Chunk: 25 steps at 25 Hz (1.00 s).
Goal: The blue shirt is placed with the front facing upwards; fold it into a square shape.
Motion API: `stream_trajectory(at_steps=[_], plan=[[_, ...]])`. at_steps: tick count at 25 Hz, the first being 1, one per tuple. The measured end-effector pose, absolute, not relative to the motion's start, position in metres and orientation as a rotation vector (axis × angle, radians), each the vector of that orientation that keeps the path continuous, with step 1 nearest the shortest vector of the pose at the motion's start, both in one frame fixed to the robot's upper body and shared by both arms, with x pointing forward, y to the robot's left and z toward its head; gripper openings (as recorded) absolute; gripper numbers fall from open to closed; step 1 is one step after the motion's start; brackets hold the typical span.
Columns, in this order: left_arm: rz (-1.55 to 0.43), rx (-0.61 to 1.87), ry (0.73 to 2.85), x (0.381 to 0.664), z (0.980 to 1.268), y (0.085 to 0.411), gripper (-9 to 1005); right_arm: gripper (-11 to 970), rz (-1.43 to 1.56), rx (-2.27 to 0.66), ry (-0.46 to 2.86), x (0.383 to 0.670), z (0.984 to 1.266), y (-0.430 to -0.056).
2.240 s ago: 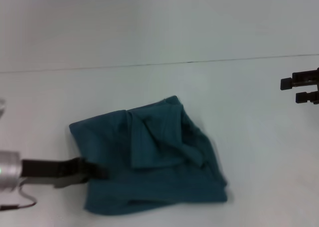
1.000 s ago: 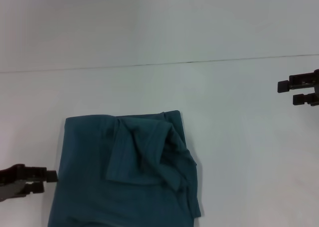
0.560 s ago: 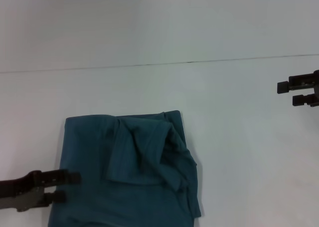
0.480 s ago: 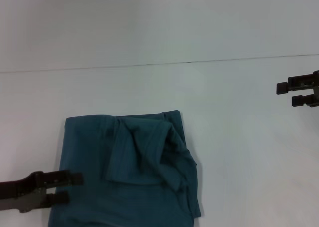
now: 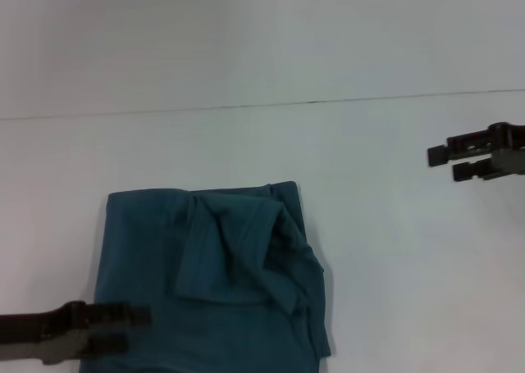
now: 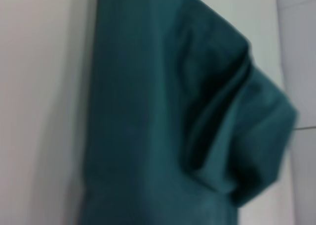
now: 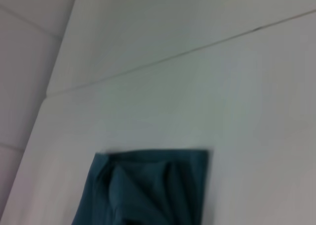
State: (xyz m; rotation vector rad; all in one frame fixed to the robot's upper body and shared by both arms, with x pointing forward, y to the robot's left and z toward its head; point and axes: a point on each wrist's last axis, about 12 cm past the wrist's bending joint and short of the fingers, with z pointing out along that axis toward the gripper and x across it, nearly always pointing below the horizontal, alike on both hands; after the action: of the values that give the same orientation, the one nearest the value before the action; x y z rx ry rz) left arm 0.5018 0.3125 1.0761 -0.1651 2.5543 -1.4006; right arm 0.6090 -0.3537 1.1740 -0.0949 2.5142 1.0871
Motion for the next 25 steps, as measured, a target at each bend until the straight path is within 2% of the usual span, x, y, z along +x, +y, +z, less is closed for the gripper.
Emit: stream_trajectory(at_steps=[4,8,13,19,25], plan=[[-1.483,-0.134,2.368,0.498,1.097,0.328,812,820,1.163,-0.317,2.513,0.609,1.178,-0.325],[-1.447,-0.233,2.260,0.494,1.107,0.354,811,820,1.212,-0.543,2.488,0.613,1.177,-0.284],[-1.423,-0.303,2.195,0.491,1.110,0.369,811,820,1.064,-0.735,2.527,0.624,1.165,-0.236],[-1.434,-0.308,2.175,0.492,1.108,0.366,811,820,1.031,-0.687,2.565,0.632,1.156,-0.193],[-1.456,-0.319,2.143,0.497,1.103,0.360,812,820,1.113,-0.519,2.566,0.631,1.146,-0.174]])
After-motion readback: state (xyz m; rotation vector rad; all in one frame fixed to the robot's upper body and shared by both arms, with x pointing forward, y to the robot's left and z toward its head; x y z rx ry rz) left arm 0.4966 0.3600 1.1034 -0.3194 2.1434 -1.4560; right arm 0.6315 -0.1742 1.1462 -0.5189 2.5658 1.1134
